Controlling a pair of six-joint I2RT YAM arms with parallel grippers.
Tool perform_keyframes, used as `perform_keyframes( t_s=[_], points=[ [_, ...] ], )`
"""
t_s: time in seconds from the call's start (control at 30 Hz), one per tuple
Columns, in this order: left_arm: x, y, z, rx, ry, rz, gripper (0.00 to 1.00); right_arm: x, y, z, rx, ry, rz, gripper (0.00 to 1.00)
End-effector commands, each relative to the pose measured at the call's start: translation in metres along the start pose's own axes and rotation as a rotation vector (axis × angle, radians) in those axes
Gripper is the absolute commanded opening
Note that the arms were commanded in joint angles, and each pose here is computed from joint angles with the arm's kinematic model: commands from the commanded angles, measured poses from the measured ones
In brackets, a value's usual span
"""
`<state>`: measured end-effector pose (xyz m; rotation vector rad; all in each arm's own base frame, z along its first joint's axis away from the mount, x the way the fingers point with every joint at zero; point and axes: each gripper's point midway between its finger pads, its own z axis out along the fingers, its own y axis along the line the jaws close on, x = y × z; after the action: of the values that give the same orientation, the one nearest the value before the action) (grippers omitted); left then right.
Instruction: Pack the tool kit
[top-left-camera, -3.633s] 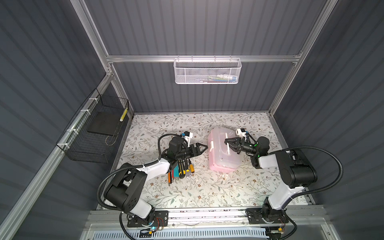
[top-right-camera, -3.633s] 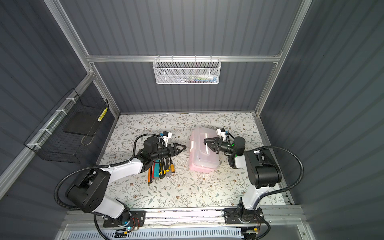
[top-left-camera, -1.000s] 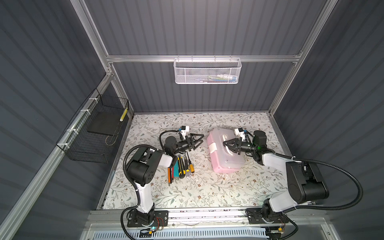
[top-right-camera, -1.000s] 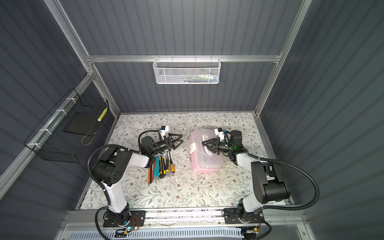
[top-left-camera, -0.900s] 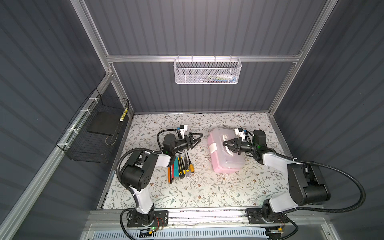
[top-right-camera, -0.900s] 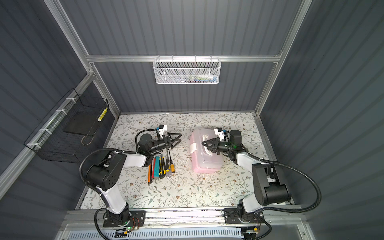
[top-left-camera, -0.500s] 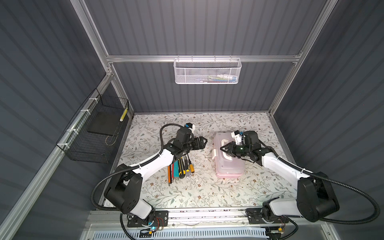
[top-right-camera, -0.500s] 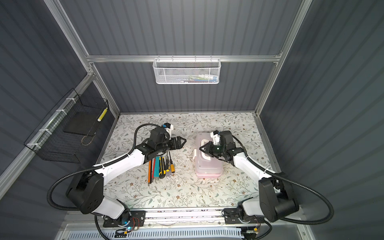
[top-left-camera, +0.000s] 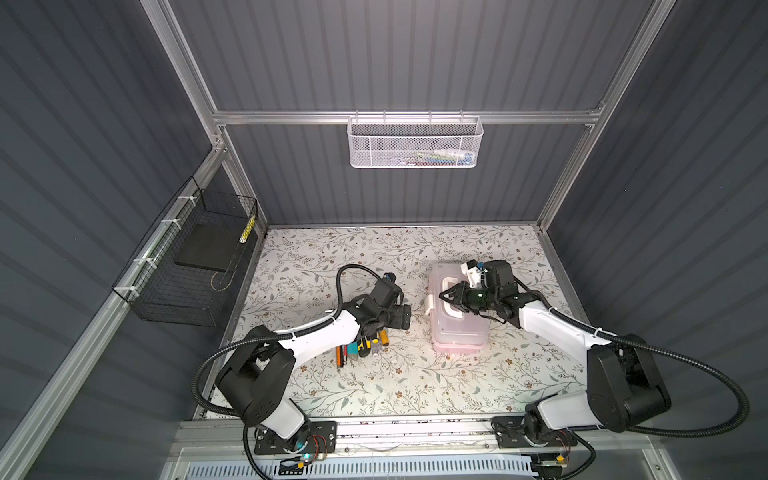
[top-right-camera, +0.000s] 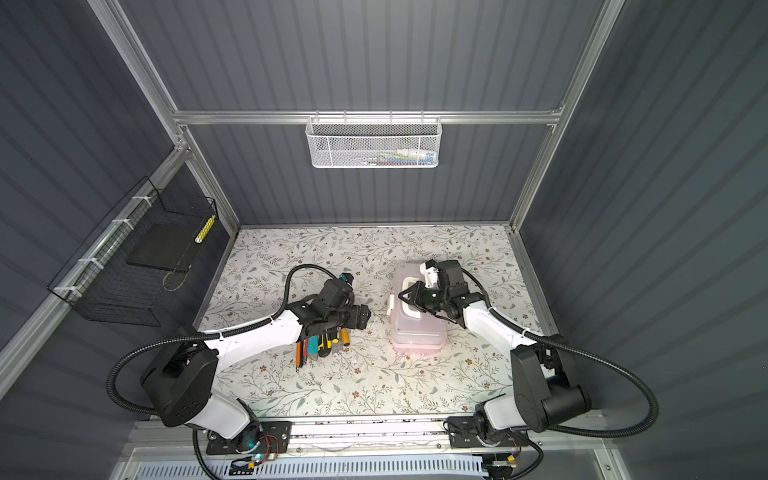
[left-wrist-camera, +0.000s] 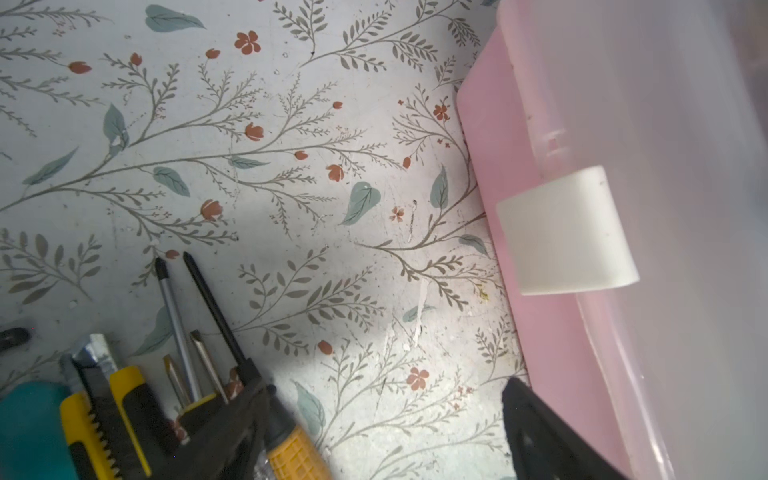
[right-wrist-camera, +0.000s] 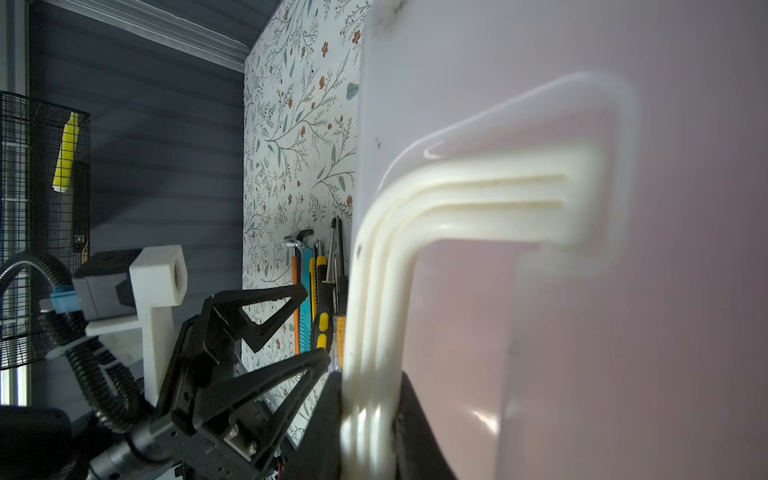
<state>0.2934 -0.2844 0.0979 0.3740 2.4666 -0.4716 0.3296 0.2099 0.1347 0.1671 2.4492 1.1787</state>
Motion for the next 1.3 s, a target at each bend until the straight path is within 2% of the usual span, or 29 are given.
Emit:
perform_keyframes(
  t_s=[0.0,0.27,0.9,1.17,1.27],
  points=[
    [-0.003,-0.006,-0.006,-0.013,-0.039,0.056,0.91,0.023,-0.028,0.009,0.052,0.062,0.062,0.00],
    [0.000,-0.025,0.003,-0.003,-0.067,0.109,0.96,0.025,-0.023,0.009,0.025,0.071,0.054,0.00],
    [-0.025,-0.054,0.023,0.082,-0.136,0.129,0.96,0.027,-0.018,0.010,-0.006,0.092,0.039,0.00],
    [-0.025,-0.056,0.036,0.070,-0.126,0.142,0.95,0.027,-0.016,0.011,-0.016,0.097,0.033,0.00],
    [-0.027,-0.049,0.039,0.029,-0.139,0.147,0.95,0.028,-0.014,0.011,-0.026,0.100,0.028,0.00]
  ],
)
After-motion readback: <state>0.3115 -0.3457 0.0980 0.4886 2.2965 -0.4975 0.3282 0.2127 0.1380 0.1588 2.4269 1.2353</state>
